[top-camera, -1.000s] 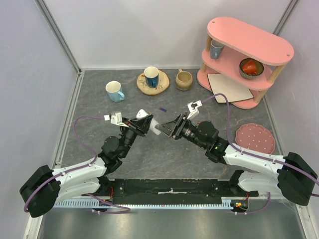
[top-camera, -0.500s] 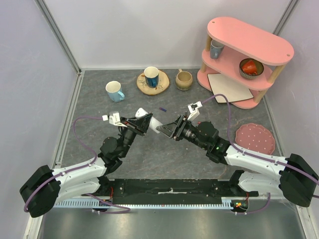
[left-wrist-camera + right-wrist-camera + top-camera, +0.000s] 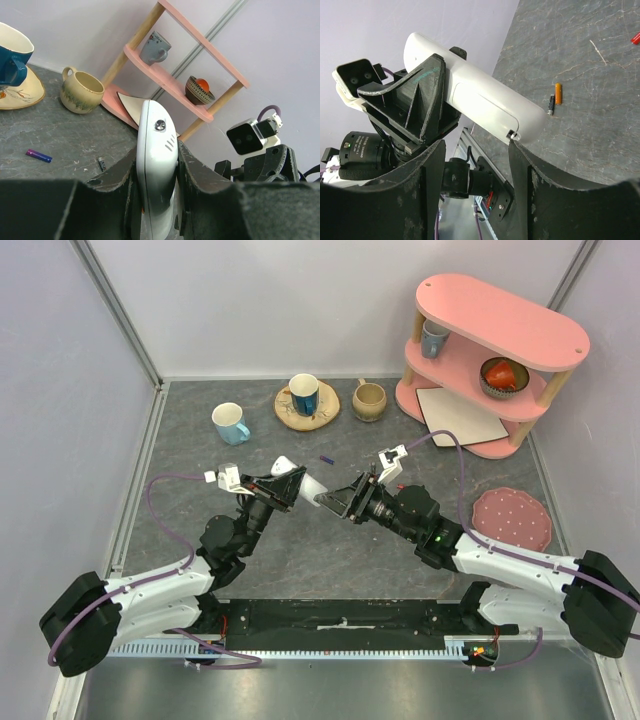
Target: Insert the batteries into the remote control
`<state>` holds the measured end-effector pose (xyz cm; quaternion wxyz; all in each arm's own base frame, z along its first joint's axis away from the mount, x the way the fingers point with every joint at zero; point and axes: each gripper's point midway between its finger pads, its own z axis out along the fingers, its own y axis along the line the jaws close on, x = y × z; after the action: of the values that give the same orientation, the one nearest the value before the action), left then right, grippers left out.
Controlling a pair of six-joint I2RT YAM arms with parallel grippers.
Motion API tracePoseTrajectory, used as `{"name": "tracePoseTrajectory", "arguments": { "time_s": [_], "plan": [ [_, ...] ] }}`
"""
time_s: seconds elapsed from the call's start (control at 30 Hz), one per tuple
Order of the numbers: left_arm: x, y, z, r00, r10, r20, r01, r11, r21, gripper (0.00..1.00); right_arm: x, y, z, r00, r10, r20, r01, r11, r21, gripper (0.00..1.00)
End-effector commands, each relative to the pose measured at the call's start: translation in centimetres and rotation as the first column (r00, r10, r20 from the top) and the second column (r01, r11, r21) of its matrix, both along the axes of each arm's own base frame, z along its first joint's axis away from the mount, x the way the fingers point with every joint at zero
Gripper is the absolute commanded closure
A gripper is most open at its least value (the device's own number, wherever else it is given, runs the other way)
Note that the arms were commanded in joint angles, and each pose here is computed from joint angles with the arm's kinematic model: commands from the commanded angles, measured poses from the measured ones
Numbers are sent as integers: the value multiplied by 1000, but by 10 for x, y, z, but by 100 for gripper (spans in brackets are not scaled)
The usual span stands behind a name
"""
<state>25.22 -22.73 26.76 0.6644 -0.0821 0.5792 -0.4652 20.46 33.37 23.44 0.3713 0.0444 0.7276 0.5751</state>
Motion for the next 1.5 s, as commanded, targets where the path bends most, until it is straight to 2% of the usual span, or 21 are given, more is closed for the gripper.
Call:
{"name": "tracePoseTrajectory", "arguments": {
  "time_s": [0.0, 1.03, 1.47],
  "plan": [
    [-4, 1, 33, 998, -12, 69, 17, 997, -79, 98, 4, -4, 9, 999, -33, 19, 33, 999, 24, 39],
    [-21, -2, 42, 990, -96, 103, 111, 983, -148, 98, 8, -5, 7, 999, -42, 2, 42, 997, 61, 39],
    [-4, 3, 27, 999, -1, 52, 4, 998, -59, 98, 7, -7, 29, 997, -34, 63, 31, 998, 47, 37]
  ]
}}
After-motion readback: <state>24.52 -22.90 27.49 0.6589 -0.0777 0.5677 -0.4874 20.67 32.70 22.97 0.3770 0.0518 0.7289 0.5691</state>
